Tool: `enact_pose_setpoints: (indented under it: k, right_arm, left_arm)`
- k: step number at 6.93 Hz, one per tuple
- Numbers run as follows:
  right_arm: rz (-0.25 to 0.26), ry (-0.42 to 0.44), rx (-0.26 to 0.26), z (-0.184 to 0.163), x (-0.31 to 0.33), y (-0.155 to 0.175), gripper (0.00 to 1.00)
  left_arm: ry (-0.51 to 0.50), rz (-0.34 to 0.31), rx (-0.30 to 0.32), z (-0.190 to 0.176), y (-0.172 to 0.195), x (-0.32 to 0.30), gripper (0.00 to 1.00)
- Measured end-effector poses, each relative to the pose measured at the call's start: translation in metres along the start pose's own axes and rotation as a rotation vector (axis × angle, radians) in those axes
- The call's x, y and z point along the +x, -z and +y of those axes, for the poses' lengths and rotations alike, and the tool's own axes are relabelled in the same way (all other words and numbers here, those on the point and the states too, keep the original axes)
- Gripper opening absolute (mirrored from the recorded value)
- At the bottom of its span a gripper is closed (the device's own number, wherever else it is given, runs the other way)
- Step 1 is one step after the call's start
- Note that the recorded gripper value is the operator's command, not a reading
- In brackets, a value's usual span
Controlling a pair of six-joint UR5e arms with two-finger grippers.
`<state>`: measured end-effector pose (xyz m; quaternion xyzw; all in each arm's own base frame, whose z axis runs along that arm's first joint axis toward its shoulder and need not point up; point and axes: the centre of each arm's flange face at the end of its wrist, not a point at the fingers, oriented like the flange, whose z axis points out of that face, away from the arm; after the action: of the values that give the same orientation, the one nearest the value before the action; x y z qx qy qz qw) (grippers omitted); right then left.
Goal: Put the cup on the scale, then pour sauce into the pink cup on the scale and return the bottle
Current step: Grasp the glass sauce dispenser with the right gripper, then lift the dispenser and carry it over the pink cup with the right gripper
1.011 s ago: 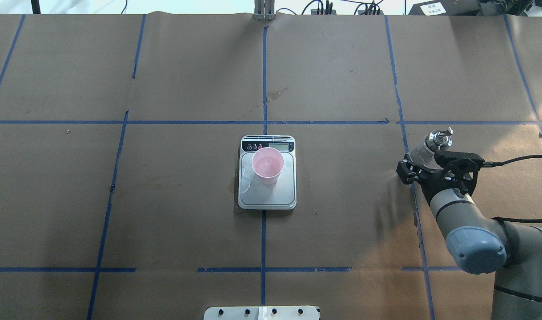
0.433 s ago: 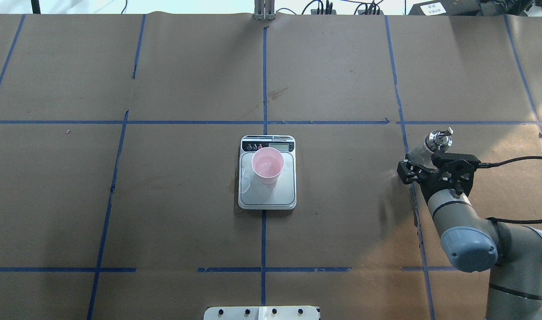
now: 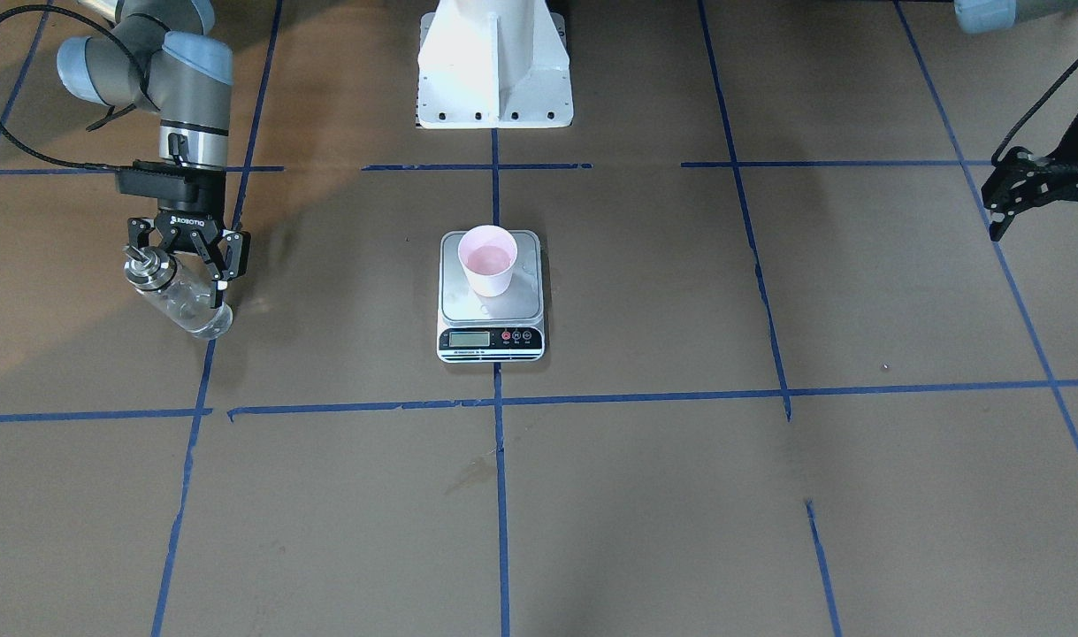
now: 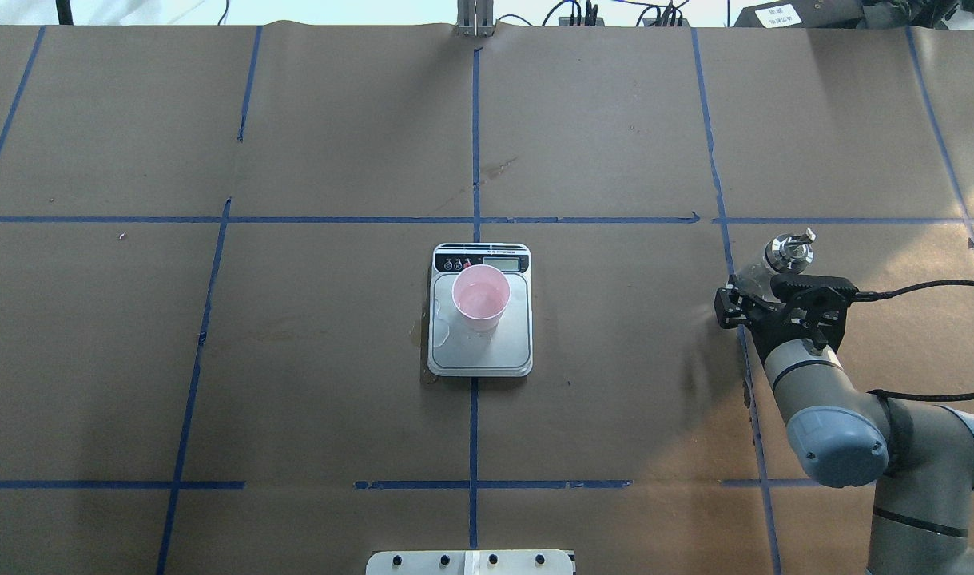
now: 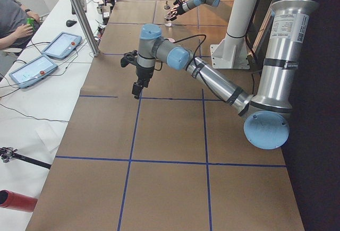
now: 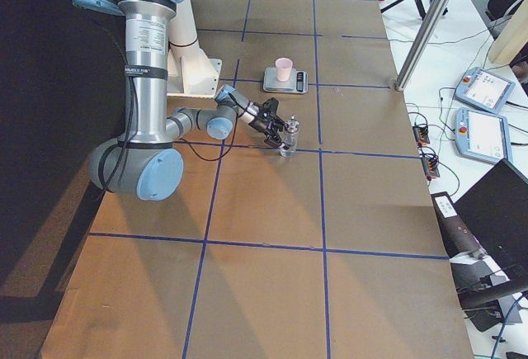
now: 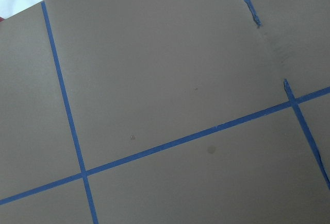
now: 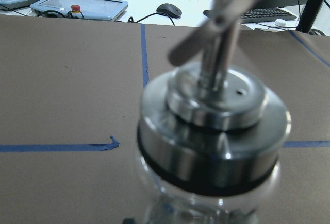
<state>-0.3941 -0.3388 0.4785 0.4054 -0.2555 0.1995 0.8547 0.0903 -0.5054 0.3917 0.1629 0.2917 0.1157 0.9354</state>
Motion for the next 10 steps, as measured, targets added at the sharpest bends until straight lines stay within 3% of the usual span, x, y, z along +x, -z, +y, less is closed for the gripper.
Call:
enact_pose_setpoints:
  k: [2, 5, 8, 10]
  right_arm:
    - [-0.025, 0.03, 0.01, -0.018, -0.008, 0.011, 0.0]
    - [-0.102, 0.19, 0.048, -0.063, -0.033, 0.049, 0.0]
    - [-0.148, 0.467, 0.137, -0.092, -0.079, 0.07, 0.0]
    - [-0.107, 0.673, 0.221, -0.09, -0.106, 0.076, 0.0]
  left_arm:
    - [0.002, 0.001, -0.001, 0.0, -0.001, 0.0, 1.0]
    - [0.003, 0.001, -0.004, 0.0, -0.002, -0.001, 1.0]
    - [-0.024, -0.006, -0.026, 0.007, -0.011, -0.009, 1.0]
    - [-0.115, -0.028, -0.048, 0.025, -0.023, -0.049, 1.0]
